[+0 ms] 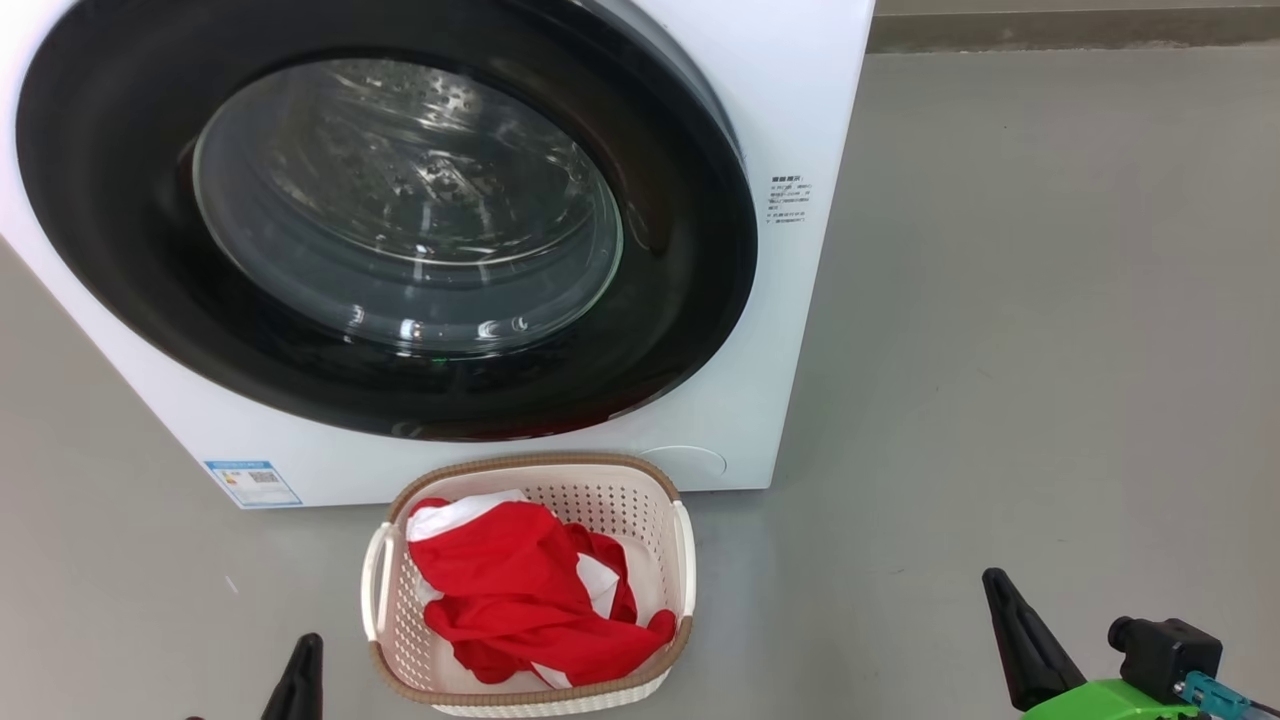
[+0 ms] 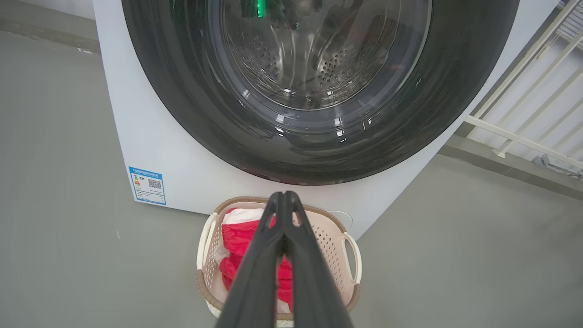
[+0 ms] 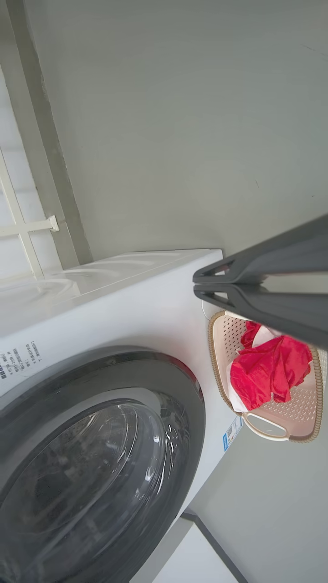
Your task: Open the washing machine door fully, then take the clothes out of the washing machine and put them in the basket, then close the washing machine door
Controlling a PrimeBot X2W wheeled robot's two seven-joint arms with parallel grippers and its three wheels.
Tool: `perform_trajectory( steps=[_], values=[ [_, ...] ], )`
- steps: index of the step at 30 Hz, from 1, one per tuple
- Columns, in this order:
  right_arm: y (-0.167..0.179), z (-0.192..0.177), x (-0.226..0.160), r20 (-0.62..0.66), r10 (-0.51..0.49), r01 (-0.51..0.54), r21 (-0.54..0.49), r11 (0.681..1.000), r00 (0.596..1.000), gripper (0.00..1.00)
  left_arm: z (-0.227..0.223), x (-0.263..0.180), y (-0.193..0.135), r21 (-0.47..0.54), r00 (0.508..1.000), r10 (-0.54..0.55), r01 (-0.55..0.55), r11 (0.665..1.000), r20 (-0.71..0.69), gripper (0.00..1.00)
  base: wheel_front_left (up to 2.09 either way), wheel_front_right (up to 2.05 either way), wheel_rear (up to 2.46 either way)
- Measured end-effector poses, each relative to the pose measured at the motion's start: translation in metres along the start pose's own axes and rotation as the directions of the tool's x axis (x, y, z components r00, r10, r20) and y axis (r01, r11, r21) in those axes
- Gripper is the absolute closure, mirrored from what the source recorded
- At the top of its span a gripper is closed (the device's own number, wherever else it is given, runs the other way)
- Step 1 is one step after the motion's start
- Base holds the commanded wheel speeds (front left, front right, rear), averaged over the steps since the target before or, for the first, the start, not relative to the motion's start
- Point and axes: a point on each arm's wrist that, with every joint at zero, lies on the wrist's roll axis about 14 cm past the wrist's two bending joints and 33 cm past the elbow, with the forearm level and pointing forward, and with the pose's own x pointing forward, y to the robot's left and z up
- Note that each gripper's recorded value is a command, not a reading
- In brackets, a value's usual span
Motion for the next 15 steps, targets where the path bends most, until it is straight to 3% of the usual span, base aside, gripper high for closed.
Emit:
perform_trajectory(
  steps=[15],
  values=[
    [-0.0064, 0.007, 0.0013, 0.009, -0.036, 0.034, 0.157, 0.987, 0.999, 1.0, -0.0003, 0.0004, 0.0033, -0.164, 0.999, 0.029, -0.031, 0.986, -0.014, 1.0, 0.0, 0.0, 0.0]
  ],
)
